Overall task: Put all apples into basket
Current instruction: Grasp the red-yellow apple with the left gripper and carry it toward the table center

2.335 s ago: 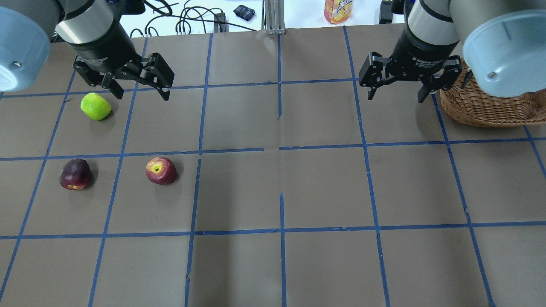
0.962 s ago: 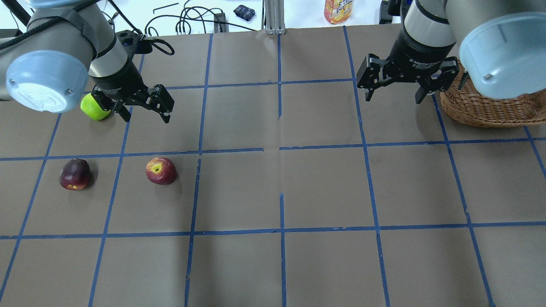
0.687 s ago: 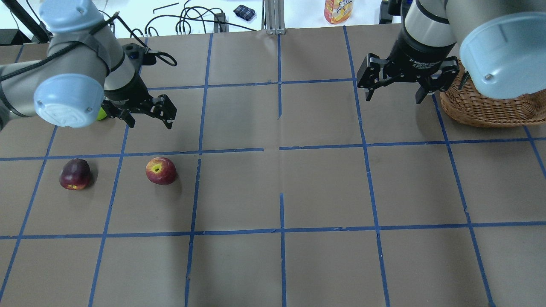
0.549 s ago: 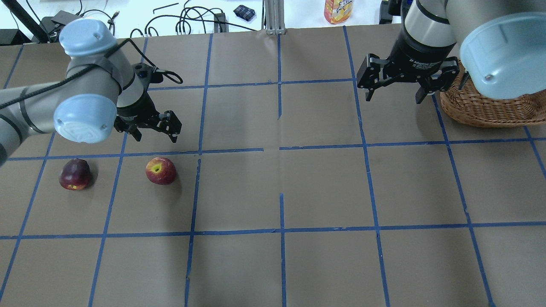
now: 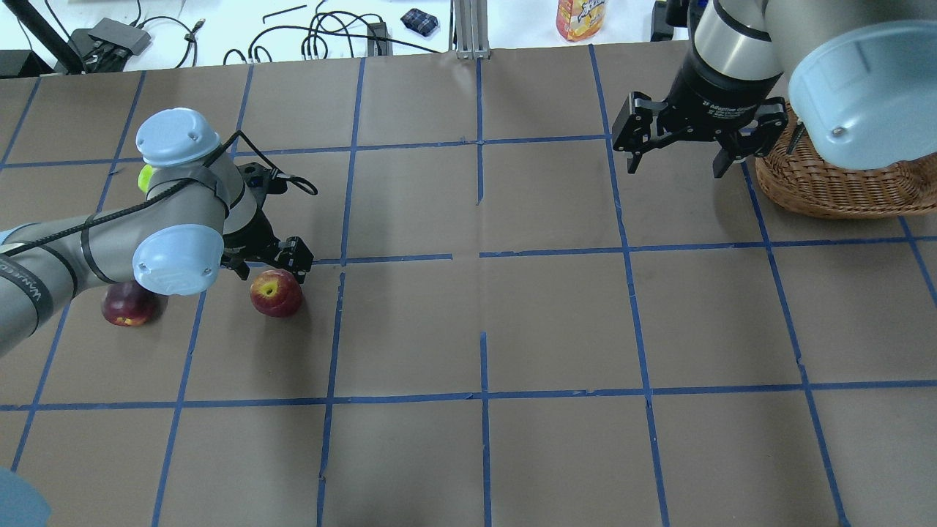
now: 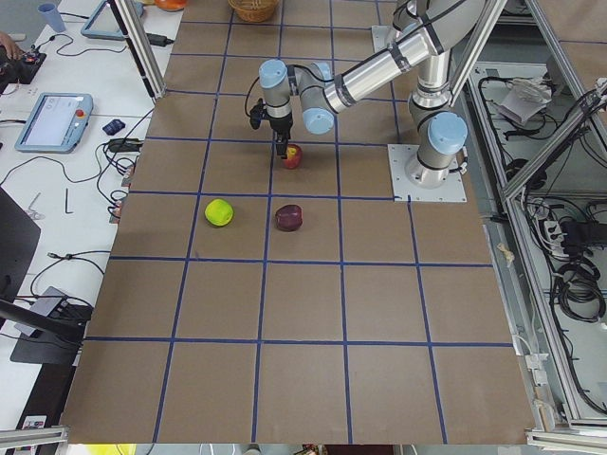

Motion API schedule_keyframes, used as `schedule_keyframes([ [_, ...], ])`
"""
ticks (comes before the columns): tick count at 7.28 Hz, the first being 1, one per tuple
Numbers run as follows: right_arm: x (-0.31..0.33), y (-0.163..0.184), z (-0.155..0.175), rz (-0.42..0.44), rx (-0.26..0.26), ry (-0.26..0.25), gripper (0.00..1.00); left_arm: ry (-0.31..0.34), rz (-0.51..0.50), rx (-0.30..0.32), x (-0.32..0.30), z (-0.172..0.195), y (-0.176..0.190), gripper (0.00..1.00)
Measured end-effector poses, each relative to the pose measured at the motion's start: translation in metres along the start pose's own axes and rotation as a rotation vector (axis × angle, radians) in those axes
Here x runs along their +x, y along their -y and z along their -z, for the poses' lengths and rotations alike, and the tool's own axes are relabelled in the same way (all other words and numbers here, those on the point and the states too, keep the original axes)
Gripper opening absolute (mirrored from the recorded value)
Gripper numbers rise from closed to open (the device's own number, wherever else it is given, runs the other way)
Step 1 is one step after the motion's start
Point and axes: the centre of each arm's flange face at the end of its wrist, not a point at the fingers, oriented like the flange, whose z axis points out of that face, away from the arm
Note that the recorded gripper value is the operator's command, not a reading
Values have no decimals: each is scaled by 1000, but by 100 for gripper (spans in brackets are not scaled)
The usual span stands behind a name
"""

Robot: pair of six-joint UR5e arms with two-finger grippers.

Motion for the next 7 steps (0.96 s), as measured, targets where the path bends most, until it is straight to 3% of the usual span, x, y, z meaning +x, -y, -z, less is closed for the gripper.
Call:
schedule_keyframes([
  [1,0,0,0,0,0,0,100,-1,7,-11,-1,-13,-7,86],
  [2,0,0,0,0,1,0,100,-5,13,-29,-1,-26,-15,12],
  [3,0,0,0,0,0,1,100,-7,21,-36,-4,-31,-20,0],
  [5,0,0,0,-1,-1,1,100,9,18,38,5,2,-1,0],
  [7,0,1,-1,-1,-1,1,100,11,44,111,99,43,10,0],
])
